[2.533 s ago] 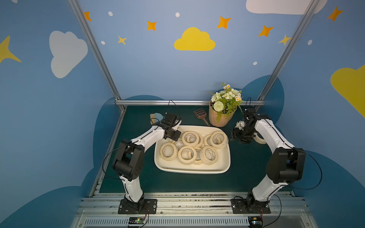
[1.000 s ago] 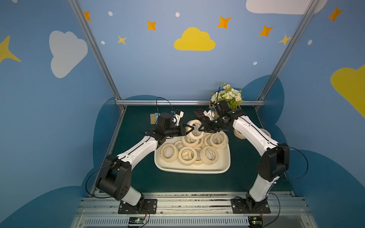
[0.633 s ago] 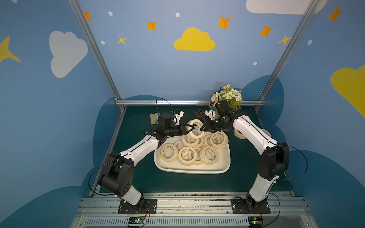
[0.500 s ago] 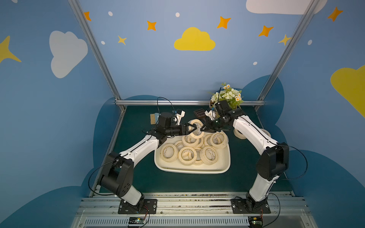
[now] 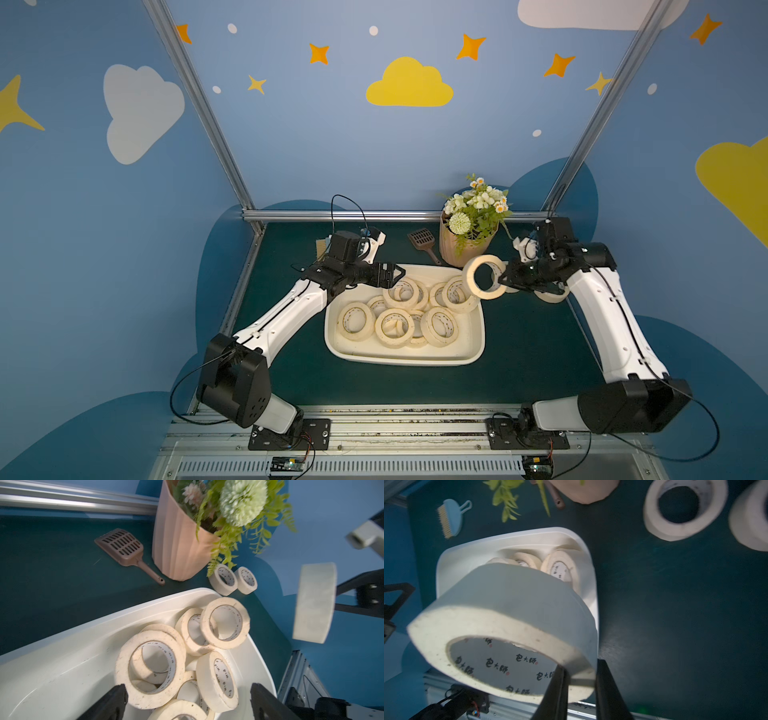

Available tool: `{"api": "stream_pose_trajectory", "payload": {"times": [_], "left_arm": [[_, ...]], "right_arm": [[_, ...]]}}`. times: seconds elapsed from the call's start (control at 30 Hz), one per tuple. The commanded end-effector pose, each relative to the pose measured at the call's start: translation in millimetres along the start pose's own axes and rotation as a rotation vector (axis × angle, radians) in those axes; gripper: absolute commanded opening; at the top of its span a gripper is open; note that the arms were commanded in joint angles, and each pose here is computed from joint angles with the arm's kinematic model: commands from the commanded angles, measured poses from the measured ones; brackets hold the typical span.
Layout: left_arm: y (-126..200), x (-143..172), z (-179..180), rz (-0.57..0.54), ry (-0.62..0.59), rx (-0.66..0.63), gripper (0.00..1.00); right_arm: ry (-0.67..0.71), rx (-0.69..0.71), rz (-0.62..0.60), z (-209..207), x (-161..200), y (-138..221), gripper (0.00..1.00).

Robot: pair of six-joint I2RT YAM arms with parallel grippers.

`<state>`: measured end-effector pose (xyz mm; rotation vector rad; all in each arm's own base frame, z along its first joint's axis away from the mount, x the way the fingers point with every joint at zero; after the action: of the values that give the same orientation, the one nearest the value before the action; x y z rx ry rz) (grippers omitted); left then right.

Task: Take out the art tape in the storage box
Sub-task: Place the art tape at the center of the board.

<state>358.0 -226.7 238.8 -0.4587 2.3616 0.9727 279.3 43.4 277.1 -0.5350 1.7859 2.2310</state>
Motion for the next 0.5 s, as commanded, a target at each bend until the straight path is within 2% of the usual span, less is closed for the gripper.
{"api": "stream_pose_trajectory", "payload": {"times": [0.0,0.17,0.3,0.47], "left_arm": [[-13.9,8.4,28.3,0.028,-0.017,-0.117,0.94],[-42.9,12.8,45.6,0.064,-0.001,-0.160,0.92],[-64.7,19.2,55.9,0.121,0.013,-0.181,0.92],[-80.1,30.7,67.8,0.155,0.001,-0.239,0.92]], "right_arm": [[-0.077,0.142,0.098,-44.3,30.3,3.1,0.00],[-0.194,0.227,0.245,-89.6,43.3,-25.7,0.00],[-0.189,0.179,0.429,-100.7,27.5,-54.0,0.00],[-0.159,0.194,0.490,-102.9,-0.4,-99.4,0.00]]}}
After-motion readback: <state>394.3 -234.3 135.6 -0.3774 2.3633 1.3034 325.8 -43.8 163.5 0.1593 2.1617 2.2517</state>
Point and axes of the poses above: each gripper's point midway between its finger pads, its own y axis back along the fingers, its own z axis along the line the jaws close on, x = y × z, the point moved 3 cm from there along y, back along the fingers, and after that the axes turned 13 degrees about y, right-handed, at the moved point
